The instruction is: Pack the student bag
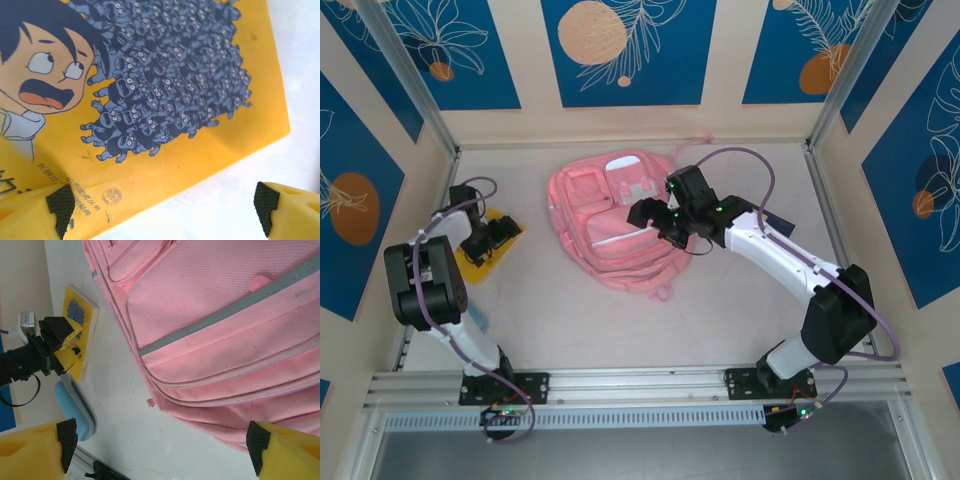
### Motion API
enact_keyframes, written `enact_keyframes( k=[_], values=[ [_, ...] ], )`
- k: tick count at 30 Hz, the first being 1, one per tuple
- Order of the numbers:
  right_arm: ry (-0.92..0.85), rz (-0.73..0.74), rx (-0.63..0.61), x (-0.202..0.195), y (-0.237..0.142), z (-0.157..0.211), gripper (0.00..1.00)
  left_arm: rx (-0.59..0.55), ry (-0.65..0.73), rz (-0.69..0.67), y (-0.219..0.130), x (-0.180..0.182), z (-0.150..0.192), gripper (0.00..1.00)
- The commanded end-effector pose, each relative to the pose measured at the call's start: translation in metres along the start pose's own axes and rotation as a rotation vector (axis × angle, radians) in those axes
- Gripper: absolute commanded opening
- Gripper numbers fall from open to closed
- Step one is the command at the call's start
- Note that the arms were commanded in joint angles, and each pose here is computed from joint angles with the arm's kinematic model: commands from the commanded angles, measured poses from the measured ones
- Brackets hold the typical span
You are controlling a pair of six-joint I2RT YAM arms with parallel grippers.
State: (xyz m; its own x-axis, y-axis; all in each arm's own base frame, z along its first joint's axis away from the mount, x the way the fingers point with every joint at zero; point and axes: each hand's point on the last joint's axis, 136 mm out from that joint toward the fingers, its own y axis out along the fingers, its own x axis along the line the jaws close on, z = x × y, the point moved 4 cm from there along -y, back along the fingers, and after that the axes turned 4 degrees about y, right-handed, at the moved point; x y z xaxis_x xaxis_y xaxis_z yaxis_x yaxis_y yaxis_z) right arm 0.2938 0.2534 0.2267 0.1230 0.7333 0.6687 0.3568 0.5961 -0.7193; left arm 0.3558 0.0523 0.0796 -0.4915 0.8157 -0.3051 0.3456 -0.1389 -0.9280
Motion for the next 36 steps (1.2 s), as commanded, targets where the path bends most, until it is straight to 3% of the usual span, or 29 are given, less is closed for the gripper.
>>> enact_keyframes(
  k=[1, 12, 18, 26, 29, 36],
  values=[
    [0.014, 0.019, -0.001, -0.006, -0.006, 0.007, 0.9, 0.16, -0.031, 0.158, 0.014, -0.027, 0.041, 0.94],
    [0.026, 0.034, -0.004, -0.011, -0.004, 0.008, 0.89, 0.219, -0.015, 0.114, 0.006, -0.053, 0.112, 0.93],
    [0.036, 0.031, 0.009, -0.01, 0.002, 0.007, 0.88, 0.29, 0.079, 0.129, 0.003, -0.082, 0.156, 0.93],
    [0.011, 0.051, 0.042, -0.005, 0.01, 0.013, 0.86, 0.168, 0.244, 0.107, -0.045, -0.086, 0.114, 0.93],
    [0.007, 0.051, 0.056, -0.003, 0.015, 0.017, 0.86, 0.146, 0.244, 0.075, -0.049, -0.071, 0.098, 0.85],
    [-0.006, 0.055, 0.095, 0.005, 0.028, 0.021, 0.85, 0.139, 0.214, -0.038, -0.026, -0.046, 0.073, 0.53]
  ],
)
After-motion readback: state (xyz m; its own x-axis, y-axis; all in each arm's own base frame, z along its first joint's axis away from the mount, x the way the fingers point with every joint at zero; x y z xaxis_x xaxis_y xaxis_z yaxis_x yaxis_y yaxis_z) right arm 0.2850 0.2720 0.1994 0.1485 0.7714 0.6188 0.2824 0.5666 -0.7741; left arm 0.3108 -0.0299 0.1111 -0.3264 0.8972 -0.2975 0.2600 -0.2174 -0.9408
